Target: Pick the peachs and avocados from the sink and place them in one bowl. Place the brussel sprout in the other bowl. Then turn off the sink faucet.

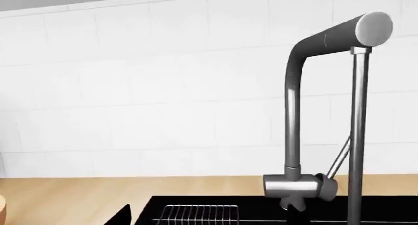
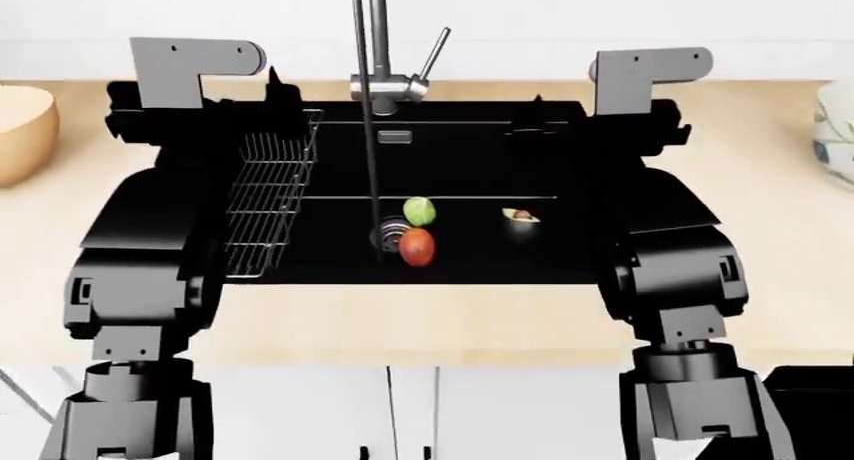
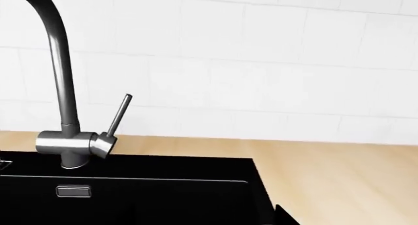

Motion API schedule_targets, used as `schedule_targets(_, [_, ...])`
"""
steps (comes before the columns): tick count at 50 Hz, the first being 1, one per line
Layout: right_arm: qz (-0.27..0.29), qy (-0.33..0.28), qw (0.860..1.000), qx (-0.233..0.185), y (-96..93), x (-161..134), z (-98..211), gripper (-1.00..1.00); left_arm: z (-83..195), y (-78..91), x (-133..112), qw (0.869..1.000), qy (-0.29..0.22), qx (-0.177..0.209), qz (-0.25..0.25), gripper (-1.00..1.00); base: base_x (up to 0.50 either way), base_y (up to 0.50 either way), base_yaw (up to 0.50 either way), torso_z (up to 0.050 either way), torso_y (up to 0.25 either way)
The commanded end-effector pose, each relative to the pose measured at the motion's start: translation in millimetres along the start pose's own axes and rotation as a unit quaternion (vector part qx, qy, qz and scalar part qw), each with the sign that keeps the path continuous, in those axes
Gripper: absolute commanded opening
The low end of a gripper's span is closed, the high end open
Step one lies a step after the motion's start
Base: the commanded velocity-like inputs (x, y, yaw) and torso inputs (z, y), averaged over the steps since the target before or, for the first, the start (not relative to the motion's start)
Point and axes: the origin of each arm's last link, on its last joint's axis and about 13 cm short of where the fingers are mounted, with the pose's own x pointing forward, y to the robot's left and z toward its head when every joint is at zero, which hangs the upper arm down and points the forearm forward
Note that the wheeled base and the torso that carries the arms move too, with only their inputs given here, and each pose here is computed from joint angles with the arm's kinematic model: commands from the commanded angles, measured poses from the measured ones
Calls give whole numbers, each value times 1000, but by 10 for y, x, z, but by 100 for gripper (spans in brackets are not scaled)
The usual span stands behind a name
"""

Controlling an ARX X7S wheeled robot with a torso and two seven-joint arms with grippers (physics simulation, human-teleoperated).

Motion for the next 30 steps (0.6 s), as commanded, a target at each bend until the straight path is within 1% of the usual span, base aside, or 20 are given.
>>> schedule_targets(1, [-1,7,1000,5,-31,14,-6,100,26,-22,-3,1000,-3,12,-9,100,500,105,0,0,0])
schedule_targets(8, [11,7,1000,27,-67,15,6,100,-3,-24,1,1000,3,21,-12,100,500,0,0,0,2])
schedule_targets(13, [13,4,1000,25,-82,8,12,100,19,-20,-3,1000,1,20,-12,100,500,-74,0,0,0])
schedule_targets(17, [17,4,1000,24,-81,5,5,100,13,18,-1,1000,3,16,-2,100,500,-96,0,0,0])
schedule_targets(25, [23,9,999,23,-79,11,-3,100,-35,44,19,1000,11,17,7,100,500,-90,0,0,1])
schedule_targets(30, [25,10,999,25,-86,8,1,100,-52,56,28,1000,17,10,12,100,500,-35,0,0,0])
